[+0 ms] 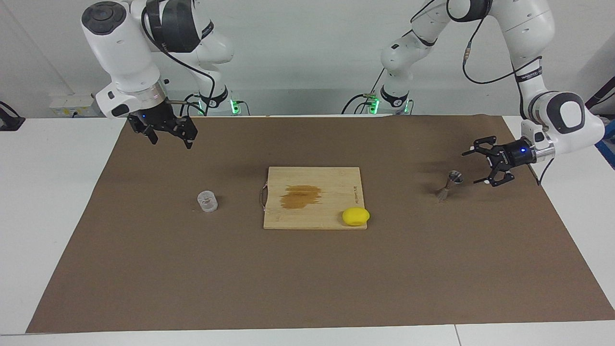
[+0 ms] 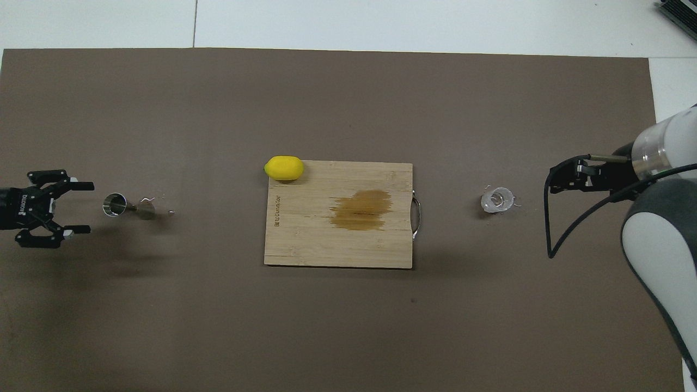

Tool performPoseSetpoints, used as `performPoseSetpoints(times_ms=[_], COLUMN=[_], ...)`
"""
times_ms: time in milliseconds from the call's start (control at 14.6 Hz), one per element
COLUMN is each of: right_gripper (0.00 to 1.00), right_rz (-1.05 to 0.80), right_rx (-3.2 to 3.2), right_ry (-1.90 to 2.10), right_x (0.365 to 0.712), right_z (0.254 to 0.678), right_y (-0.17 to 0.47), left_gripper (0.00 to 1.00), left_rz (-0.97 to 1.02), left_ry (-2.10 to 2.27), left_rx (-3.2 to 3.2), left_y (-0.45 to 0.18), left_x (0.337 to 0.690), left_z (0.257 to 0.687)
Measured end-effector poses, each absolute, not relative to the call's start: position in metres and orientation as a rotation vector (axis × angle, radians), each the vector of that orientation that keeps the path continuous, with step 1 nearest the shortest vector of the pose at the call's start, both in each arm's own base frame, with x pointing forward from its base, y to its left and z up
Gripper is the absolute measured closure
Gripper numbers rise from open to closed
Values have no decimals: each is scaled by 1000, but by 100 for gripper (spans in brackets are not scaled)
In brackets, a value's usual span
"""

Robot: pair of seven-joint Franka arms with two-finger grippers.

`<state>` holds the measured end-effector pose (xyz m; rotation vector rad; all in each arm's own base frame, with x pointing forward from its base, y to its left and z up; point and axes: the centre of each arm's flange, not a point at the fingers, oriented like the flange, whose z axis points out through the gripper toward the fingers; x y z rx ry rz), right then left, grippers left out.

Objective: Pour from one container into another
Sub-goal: 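Reach the open left gripper toward the small dark metal cup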

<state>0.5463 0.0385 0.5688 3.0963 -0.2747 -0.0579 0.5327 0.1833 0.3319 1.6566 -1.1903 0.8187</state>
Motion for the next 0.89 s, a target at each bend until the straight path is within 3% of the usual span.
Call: performPoseSetpoints(times_ms=[343,892], right_gripper=[0,0], right_rz=[-58,-58], right_rx=[3096,3096], right_ry=[-275,-275], right_x=[546,546], right_z=[569,569], right_y=[39,39], left_gripper=[0,0], left_rz=[957,1043], left_ry=[-1192,-1062], left_rx=[1481,1361], left_y=[171,171], left_x=[527,518], left_z=[275,239])
